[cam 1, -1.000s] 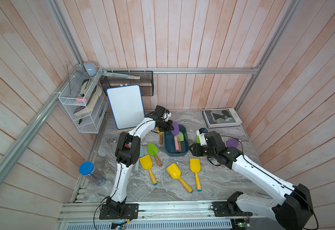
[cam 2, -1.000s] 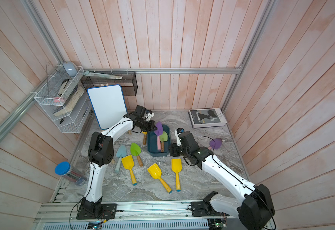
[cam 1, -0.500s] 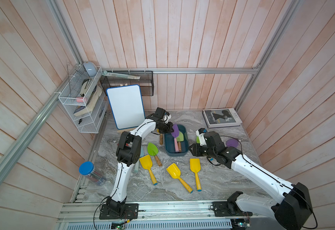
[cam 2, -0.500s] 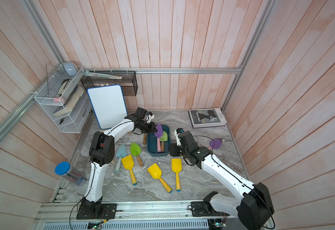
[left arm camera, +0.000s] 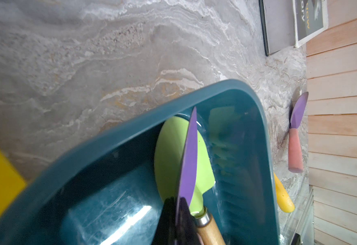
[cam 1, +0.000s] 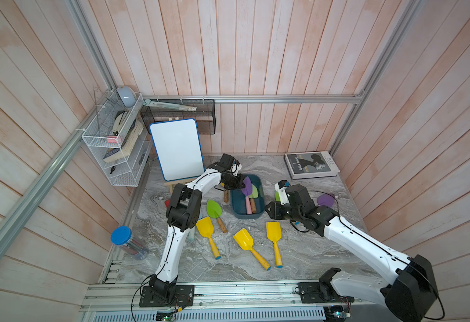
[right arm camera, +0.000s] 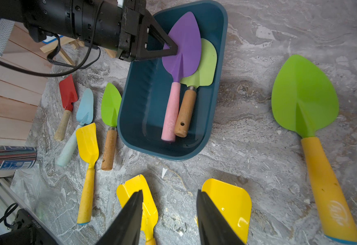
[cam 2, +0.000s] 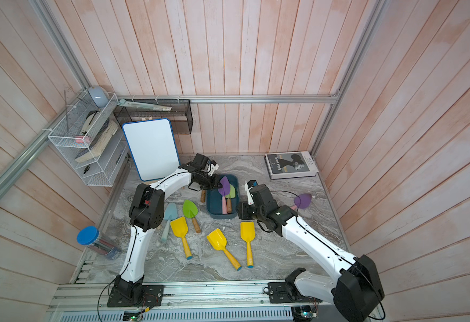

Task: Put the shovel into the storage box
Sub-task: Place the shovel in the storage box.

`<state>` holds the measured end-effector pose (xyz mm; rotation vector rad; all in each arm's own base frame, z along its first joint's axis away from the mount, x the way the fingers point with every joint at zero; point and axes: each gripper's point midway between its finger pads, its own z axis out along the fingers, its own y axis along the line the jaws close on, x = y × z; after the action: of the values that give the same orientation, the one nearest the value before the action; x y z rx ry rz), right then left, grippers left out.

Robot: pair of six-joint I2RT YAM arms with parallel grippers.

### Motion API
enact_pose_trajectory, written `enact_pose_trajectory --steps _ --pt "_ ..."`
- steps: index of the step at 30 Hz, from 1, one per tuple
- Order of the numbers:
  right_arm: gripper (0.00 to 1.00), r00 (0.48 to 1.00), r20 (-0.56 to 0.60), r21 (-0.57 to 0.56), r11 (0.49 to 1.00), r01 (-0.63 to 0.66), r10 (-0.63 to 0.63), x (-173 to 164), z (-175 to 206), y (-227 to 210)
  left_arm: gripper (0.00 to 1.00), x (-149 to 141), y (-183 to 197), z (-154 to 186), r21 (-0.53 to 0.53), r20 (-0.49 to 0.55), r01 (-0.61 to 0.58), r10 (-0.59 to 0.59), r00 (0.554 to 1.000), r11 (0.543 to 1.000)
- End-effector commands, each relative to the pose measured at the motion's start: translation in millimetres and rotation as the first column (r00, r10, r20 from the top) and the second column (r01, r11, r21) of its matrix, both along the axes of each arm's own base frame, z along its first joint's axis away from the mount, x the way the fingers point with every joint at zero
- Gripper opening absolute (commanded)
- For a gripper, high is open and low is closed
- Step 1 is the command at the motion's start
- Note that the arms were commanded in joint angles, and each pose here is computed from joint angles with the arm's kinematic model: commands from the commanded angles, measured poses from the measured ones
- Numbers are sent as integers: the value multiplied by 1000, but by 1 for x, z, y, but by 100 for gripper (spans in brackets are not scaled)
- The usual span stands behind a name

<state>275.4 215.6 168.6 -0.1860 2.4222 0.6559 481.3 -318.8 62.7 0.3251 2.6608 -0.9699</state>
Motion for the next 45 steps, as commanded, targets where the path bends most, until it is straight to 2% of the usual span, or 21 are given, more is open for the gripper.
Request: enact_pose_trajectory --steps 1,11,14,16,18,29,35,45 --pt "47 1000 -3 -12 1000 -3 3 0 -5 1 0 0 -5 -13 -8 -16 5 -5 1000 1000" --pt "47 1000 -1 -11 1000 -4 4 1 -6 1 5 -3 -7 -25 -8 -51 5 -6 999 1000" --pt "47 1000 -2 -10 1000 -5 5 0 -6 1 13 -2 -7 -26 -10 -55 5 -5 998 1000" --pt "47 1000 -4 -10 1000 -5 5 0 -7 2 23 -3 -9 -26 -13 -57 9 -10 998 1000" --pt "47 1000 -5 -10 1000 -5 5 0 -7 2 29 -3 -10 -25 -16 -59 9 -10 998 1000" --pt "47 1000 -3 -9 1000 -5 5 0 -6 2 42 -3 -14 -17 -7 -59 8 -9 998 1000" --pt "47 1000 -3 -9 1000 -5 5 0 -6 2 47 -2 -16 -11 41 -55 -6 8 998 999" --pt "48 1000 -3 -11 1000 -2 2 1 -7 1 54 7 -2 -9 178 -35 -76 83 996 981"
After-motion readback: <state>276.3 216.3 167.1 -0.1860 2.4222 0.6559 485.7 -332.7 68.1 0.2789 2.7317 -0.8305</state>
